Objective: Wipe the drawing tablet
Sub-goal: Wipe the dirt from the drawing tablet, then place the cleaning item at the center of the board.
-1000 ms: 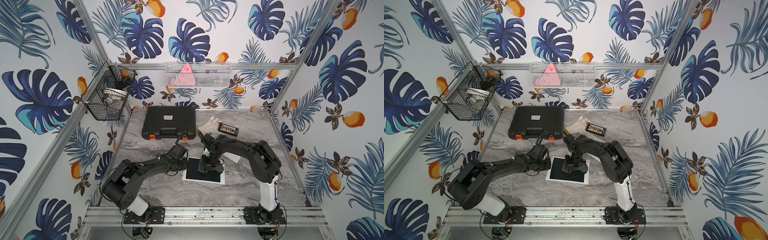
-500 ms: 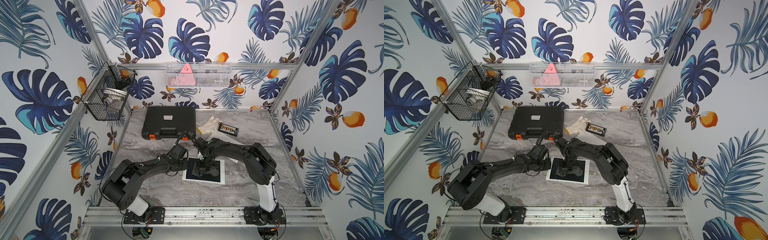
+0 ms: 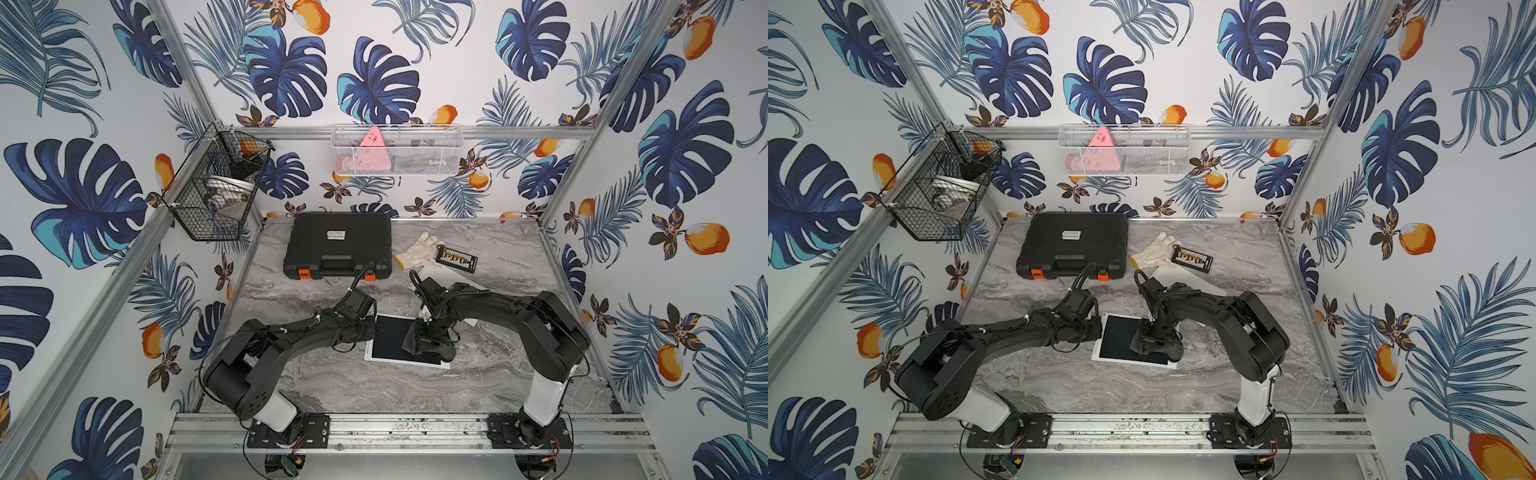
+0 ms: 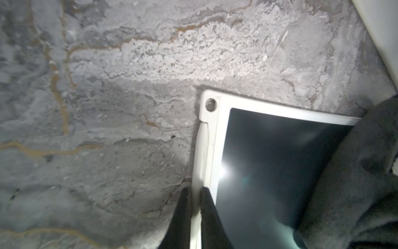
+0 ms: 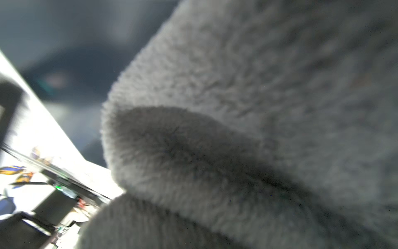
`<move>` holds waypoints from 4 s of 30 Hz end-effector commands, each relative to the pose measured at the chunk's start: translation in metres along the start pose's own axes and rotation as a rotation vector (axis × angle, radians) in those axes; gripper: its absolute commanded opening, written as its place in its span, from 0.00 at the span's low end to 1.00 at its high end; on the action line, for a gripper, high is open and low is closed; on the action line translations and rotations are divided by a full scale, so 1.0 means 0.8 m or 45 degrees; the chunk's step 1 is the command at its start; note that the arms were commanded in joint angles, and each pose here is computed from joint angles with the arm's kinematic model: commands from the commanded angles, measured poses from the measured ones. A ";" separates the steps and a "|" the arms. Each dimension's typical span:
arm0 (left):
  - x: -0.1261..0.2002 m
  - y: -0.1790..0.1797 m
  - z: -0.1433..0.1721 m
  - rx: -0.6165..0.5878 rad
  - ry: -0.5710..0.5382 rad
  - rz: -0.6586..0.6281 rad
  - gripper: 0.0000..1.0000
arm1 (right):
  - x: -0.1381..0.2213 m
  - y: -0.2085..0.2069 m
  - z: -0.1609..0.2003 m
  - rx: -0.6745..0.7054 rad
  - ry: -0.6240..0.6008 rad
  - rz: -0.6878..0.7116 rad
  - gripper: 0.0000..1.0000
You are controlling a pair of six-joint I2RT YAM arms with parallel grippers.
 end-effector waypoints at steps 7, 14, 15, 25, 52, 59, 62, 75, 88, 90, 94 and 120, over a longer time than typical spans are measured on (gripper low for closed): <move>0.010 0.073 0.098 0.041 0.522 -0.406 0.12 | -0.036 0.081 0.016 0.022 -0.045 -0.098 0.00; 0.010 0.072 0.099 0.059 0.529 -0.397 0.12 | -0.074 0.151 0.009 -0.008 0.016 -0.227 0.00; 0.010 0.071 0.099 0.062 0.530 -0.395 0.12 | -0.078 0.157 0.009 -0.026 0.023 -0.246 0.00; 0.010 0.066 0.094 0.074 0.518 -0.376 0.11 | -0.087 0.113 0.008 -0.231 0.000 -0.235 0.00; 0.011 0.057 0.091 0.041 0.558 -0.329 0.11 | -0.067 0.055 0.006 -0.556 -0.105 -0.331 0.00; 0.011 0.056 0.081 -0.008 0.492 -0.330 0.10 | -0.027 -0.070 0.024 -0.793 -0.125 -0.054 0.00; 0.011 0.056 0.081 -0.015 0.487 -0.325 0.10 | -0.007 -0.126 0.030 -0.946 -0.152 0.060 0.00; 0.002 0.067 0.077 0.083 0.445 -0.417 0.10 | 0.067 -0.141 -0.012 -0.783 -0.287 0.122 0.00; 0.025 0.056 0.050 -0.005 0.409 -0.464 0.13 | 0.099 -0.202 -0.012 -0.850 -0.389 0.272 0.00; 0.031 0.051 0.042 -0.047 0.413 -0.450 0.17 | 0.103 -0.214 -0.016 -0.851 -0.356 0.227 0.01; 0.051 0.034 0.021 -0.086 0.355 -0.379 0.31 | 0.115 -0.215 -0.019 -0.799 -0.339 0.238 0.24; 0.092 0.023 -0.022 0.096 0.307 0.015 0.71 | 0.292 -0.170 0.016 -0.695 -0.906 0.457 0.25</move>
Point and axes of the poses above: each gripper's point midway between its finger pads, its own x axis back along the fingers, its own y axis along the line the jaws close on, z = x × y, the point moved 6 cm from there along x, back along the fingers, and after that the axes turned 3 degrees about -x, right-handed, at the moved point
